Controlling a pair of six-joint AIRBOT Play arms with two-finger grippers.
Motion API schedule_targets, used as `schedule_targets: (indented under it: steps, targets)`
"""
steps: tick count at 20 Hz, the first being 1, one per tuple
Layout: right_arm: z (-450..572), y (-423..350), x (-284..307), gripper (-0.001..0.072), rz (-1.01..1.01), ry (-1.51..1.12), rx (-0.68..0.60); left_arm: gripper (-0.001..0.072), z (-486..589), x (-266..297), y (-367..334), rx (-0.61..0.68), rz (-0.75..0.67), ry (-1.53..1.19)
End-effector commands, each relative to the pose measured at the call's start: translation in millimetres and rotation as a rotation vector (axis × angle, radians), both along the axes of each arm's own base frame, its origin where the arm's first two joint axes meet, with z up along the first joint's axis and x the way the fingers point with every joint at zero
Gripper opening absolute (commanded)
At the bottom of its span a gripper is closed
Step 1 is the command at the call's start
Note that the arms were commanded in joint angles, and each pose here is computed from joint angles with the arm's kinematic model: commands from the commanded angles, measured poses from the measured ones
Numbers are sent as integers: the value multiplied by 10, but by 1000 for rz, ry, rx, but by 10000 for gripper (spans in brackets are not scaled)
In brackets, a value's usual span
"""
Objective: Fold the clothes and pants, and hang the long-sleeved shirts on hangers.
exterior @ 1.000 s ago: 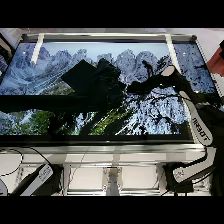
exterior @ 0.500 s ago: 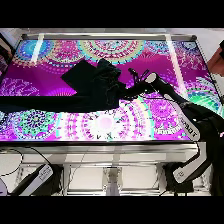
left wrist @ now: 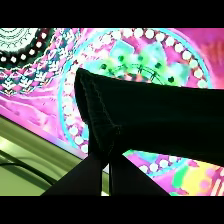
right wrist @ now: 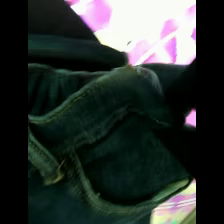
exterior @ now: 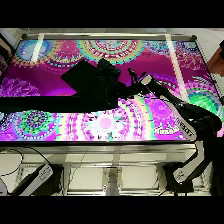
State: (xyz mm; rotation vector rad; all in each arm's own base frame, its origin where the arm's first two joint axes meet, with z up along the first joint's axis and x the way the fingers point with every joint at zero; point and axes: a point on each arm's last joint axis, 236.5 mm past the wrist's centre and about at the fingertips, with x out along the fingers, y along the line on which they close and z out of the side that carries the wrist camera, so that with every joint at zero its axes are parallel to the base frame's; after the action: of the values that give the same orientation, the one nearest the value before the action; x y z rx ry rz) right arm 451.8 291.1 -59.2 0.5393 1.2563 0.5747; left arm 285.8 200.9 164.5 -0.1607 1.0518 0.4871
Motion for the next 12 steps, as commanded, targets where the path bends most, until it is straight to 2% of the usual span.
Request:
schedule_targets:
  steps: [1,4,6,9,12]
  targets:
    - [121,89,209,32,-81,-57,42,25,-9,15,-36,-16,-8,-4]
    - [526,-178,434,32,-100,-105,72,25,2,7,4,0,-16,-3]
    - [1069,-621,635,31,-134,-190,79,25,28,30,41,8,-10,-22]
    - [1831,-1688,700,31,-210,-331,-52,25,74,160,-25,-10,-36,-78]
    - [2303,-2739,437,31,-326,-377,-195,25,120,302,-152,-46,-85,-135]
